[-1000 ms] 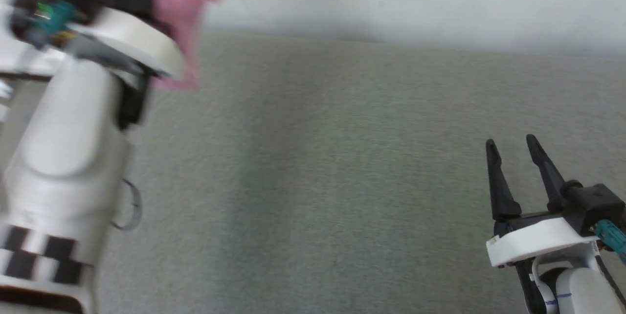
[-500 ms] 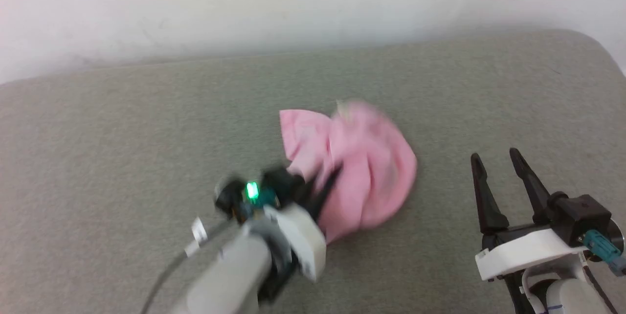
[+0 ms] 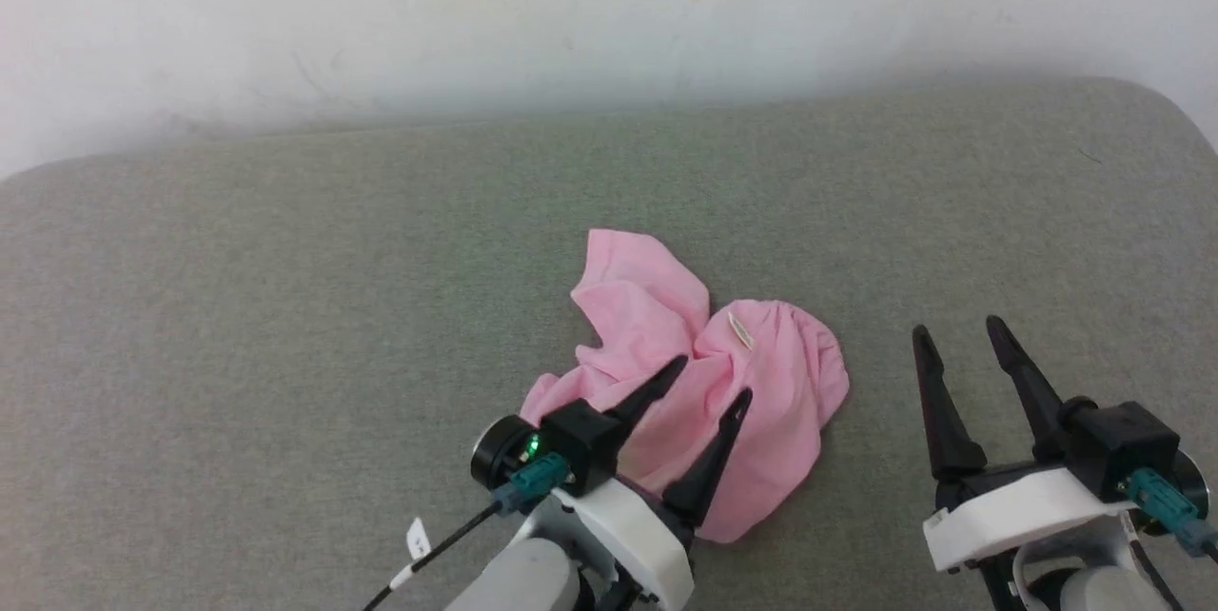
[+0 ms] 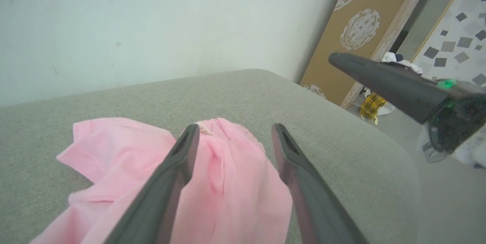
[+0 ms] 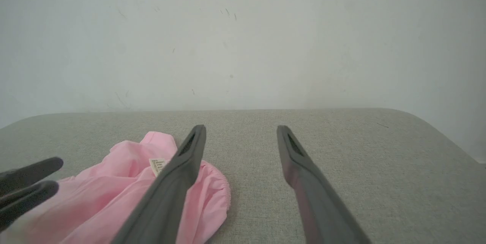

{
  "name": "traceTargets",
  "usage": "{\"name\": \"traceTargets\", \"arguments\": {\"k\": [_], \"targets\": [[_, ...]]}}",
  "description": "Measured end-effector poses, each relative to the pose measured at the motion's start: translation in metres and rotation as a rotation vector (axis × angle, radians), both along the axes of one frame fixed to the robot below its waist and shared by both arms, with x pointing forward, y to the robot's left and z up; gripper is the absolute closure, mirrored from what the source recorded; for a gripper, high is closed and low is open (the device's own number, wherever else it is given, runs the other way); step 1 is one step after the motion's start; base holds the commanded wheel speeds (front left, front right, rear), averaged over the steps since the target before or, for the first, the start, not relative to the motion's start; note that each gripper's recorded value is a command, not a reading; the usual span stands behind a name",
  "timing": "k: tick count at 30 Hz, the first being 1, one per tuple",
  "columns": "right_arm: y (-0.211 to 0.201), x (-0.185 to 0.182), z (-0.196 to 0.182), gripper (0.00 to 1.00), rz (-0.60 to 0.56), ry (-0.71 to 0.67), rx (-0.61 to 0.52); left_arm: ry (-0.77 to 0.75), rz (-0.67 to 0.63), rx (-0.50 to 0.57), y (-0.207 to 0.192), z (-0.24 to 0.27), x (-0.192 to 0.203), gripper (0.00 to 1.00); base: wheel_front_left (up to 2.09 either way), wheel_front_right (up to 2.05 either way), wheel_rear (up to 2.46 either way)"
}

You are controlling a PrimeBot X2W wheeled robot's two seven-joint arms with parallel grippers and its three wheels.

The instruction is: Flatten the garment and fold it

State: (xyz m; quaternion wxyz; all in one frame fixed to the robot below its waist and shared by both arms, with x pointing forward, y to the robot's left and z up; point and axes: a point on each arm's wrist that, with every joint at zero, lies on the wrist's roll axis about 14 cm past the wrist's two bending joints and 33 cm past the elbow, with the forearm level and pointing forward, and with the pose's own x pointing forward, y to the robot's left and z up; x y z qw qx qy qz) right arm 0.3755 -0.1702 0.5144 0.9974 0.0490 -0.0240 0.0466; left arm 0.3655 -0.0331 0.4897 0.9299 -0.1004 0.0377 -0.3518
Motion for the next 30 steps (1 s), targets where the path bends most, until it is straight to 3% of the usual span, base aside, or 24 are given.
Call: {"name": "traceTargets", "arguments": {"k": [5,9,22,30], "targets": [[0.007,-0.002,0.001,0.0,0.022,0.001,-0.001,-0.129,0.184,-0.123,0.037,0.057,0.017,0.0,0.0,0.0,0.0],[0.011,-0.004,0.005,0.0,0.036,-0.008,-0.005,-0.179,0.362,-0.141,0.085,0.072,0.023,0.0,0.0,0.0,0.0],[0.024,0.0,0.003,0.0,0.077,0.025,-0.013,-0.179,0.751,-0.007,0.222,0.05,0.011,0.0,0.0,0.0,0.0],[0.035,0.027,-0.034,0.0,0.113,0.225,-0.008,-0.18,0.81,0.064,0.254,0.042,0.002,0.0,0.0,0.0,0.0]]}}
